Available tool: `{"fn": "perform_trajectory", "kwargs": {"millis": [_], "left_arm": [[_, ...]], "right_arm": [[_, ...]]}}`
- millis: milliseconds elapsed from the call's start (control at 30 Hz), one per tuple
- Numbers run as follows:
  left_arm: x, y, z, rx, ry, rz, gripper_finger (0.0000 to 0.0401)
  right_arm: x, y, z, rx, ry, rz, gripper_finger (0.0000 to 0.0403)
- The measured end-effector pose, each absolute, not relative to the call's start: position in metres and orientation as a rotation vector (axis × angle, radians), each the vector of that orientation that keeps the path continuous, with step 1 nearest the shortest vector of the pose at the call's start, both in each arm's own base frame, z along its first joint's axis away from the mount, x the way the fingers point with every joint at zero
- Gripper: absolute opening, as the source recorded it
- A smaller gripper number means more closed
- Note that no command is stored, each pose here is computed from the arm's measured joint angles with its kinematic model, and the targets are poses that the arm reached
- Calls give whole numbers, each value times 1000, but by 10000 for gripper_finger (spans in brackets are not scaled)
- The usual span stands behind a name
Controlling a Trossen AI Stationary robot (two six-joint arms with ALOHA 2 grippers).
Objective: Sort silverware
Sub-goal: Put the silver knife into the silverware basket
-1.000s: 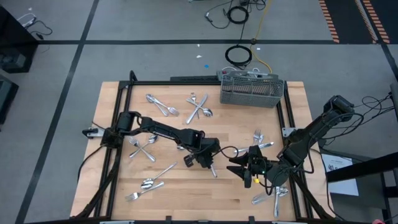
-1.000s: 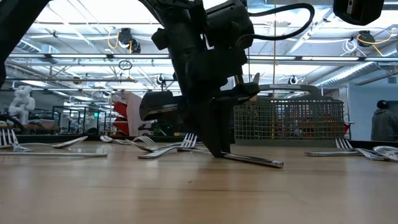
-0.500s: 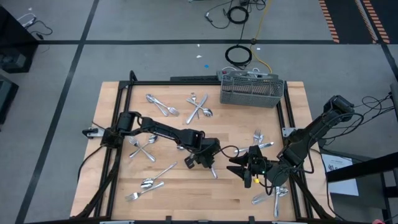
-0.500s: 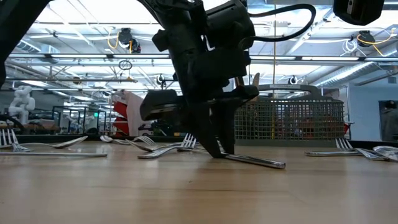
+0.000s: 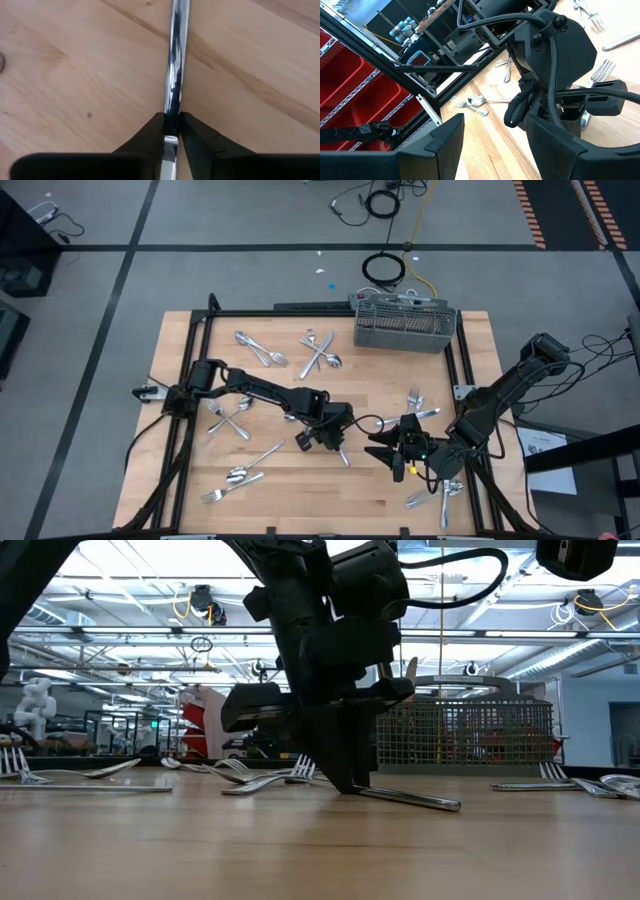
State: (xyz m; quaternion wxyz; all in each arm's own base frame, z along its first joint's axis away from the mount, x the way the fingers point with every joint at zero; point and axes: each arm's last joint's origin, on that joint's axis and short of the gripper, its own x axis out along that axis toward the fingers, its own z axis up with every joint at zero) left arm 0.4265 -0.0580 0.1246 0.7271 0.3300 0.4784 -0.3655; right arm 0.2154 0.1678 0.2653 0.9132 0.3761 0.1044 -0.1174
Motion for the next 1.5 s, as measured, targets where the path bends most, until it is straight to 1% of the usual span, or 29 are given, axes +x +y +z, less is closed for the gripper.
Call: {"fn": "perform_trajectory", "kwargs": {"millis": [100,200,400,700,1067,1500], "left_arm": [[426,-58,125,723,1055,-811,50],[426,-58,124,721,1057,-813,43],[426,-58,124,718,1059,-816,50],[427,-58,125,721,1047,-811,44],[439,-61,143,727,979,-787,39],[439,-60,145,705,992,-786,41]], "right_arm": [[215,168,265,775,215,-242,203],[215,168,265,775,215,-242,203],[215,168,265,775,215,-242,203],[215,168,265,775,215,-242,203],[215,168,265,775,215,-242,203],[215,168,265,783,214,-243,203]]}}
